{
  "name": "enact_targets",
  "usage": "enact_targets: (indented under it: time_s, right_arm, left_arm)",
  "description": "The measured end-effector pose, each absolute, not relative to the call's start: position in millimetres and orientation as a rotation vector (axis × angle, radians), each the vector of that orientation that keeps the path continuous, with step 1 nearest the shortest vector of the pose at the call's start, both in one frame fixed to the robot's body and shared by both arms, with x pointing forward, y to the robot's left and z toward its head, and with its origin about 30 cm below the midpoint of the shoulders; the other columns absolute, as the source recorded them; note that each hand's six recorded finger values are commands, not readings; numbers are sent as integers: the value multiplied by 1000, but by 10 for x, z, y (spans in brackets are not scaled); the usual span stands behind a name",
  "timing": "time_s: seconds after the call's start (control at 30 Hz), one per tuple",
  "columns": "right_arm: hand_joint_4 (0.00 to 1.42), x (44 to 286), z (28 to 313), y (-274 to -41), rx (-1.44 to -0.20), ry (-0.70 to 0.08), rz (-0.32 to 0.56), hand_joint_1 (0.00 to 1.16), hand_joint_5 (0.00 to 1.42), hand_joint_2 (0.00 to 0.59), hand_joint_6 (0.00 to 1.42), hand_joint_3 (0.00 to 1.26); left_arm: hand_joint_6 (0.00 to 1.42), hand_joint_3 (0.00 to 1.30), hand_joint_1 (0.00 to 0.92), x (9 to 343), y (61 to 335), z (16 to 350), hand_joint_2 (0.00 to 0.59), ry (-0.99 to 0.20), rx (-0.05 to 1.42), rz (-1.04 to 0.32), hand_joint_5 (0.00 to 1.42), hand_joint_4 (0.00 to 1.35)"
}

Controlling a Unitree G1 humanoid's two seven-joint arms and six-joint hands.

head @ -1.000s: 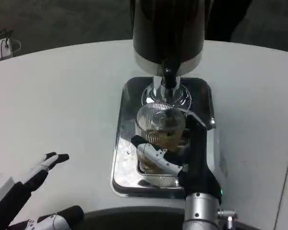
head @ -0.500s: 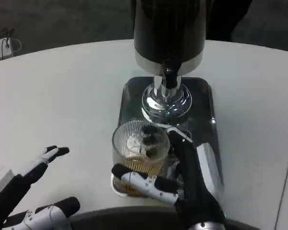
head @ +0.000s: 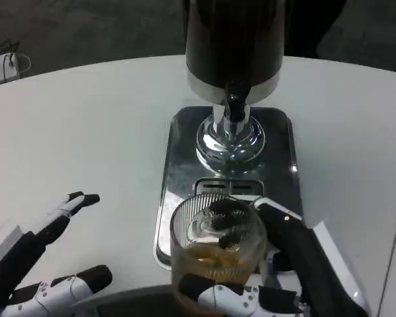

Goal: Grasp the cup under the faucet to collect the drink, then remove the cup.

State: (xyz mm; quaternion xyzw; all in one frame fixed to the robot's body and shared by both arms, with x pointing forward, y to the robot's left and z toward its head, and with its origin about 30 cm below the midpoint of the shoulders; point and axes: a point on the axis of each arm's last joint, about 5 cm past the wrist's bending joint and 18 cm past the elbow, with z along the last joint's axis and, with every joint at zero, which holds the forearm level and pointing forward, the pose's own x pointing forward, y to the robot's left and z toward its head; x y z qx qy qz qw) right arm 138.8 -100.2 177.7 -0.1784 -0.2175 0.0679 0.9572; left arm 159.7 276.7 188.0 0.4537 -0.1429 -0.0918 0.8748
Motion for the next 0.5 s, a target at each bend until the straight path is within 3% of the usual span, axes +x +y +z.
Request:
enact_targets:
  time_s: [0.23, 0.5]
  right_arm:
    - [1227, 1249, 2003, -1302, -429, -519, 140, 947, 1384, 195, 1423, 1061]
    - [1224, 1227, 2113, -1570, -515, -521, 139, 955, 1370, 161, 1424, 1061]
  left_arm:
    - [109, 94, 0, 1595, 2651, 1950, 57, -376, 978, -240, 2, 0]
    - [42, 19, 0, 1435, 2433, 2072, 57, -476, 1128, -374, 0, 0]
